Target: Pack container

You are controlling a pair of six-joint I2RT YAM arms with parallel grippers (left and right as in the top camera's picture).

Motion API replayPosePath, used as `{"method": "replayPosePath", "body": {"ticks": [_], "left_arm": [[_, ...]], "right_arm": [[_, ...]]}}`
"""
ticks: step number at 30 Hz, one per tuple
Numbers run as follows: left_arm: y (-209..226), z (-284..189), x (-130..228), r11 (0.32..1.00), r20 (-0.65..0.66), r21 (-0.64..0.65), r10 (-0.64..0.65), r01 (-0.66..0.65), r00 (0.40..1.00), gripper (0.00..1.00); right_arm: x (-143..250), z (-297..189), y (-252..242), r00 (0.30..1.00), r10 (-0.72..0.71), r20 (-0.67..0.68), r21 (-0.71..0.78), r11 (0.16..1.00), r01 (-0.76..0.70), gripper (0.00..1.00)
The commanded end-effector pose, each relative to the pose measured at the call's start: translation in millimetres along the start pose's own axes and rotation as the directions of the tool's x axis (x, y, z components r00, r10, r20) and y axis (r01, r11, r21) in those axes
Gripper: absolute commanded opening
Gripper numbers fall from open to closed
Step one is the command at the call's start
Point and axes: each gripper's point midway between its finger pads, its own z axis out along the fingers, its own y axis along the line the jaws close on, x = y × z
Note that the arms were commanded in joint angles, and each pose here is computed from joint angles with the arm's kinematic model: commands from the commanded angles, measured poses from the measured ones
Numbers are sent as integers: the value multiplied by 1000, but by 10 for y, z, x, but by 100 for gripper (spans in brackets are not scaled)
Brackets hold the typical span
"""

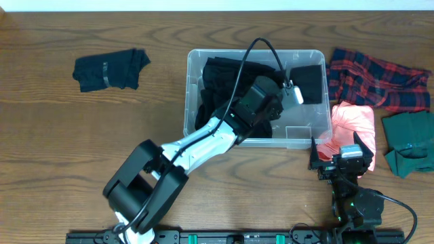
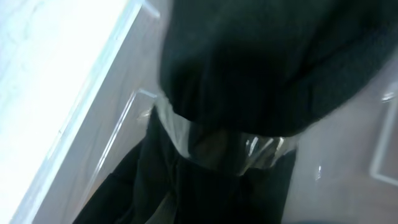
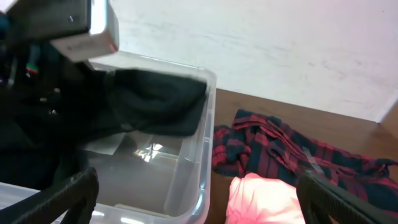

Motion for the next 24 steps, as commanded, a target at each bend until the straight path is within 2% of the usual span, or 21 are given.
{"method": "replayPosePath", "body": {"ticks": [1, 5, 11, 12, 14, 15, 17, 19, 24], "left_arm": [[186, 80, -26, 1000, 20, -29, -4, 5, 1000, 6], [194, 143, 94, 1000, -4, -27, -12, 11, 1000, 6], [219, 146, 60, 999, 11, -37, -12, 12, 1000, 6], [222, 146, 55, 999, 14, -39, -13, 13, 1000, 12], [221, 146, 54, 999, 14, -39, -16, 16, 1000, 43], [220, 146, 55, 999, 14, -38, -16, 16, 1000, 62], [221, 146, 53, 999, 14, -39, -20, 20, 1000, 88], [226, 143, 40, 999, 19, -41, -19, 20, 1000, 98], [270, 53, -112, 998, 53, -56, -14, 17, 998, 99]], "right_arm": [[9, -2, -21, 1000, -7, -2, 9, 1000, 7, 99], [10, -2, -21, 1000, -7, -2, 9, 1000, 7, 99], [9, -2, -21, 1000, -7, -2, 9, 1000, 7, 99], [9, -2, -21, 1000, -7, -2, 9, 1000, 7, 99], [9, -2, -21, 1000, -7, -2, 9, 1000, 7, 99], [10, -2, -21, 1000, -7, -2, 9, 1000, 7, 99], [9, -2, -21, 1000, -7, -2, 9, 1000, 7, 99], [9, -2, -21, 1000, -7, -2, 9, 1000, 7, 99], [9, -2, -21, 1000, -7, -2, 9, 1000, 7, 99]]}}
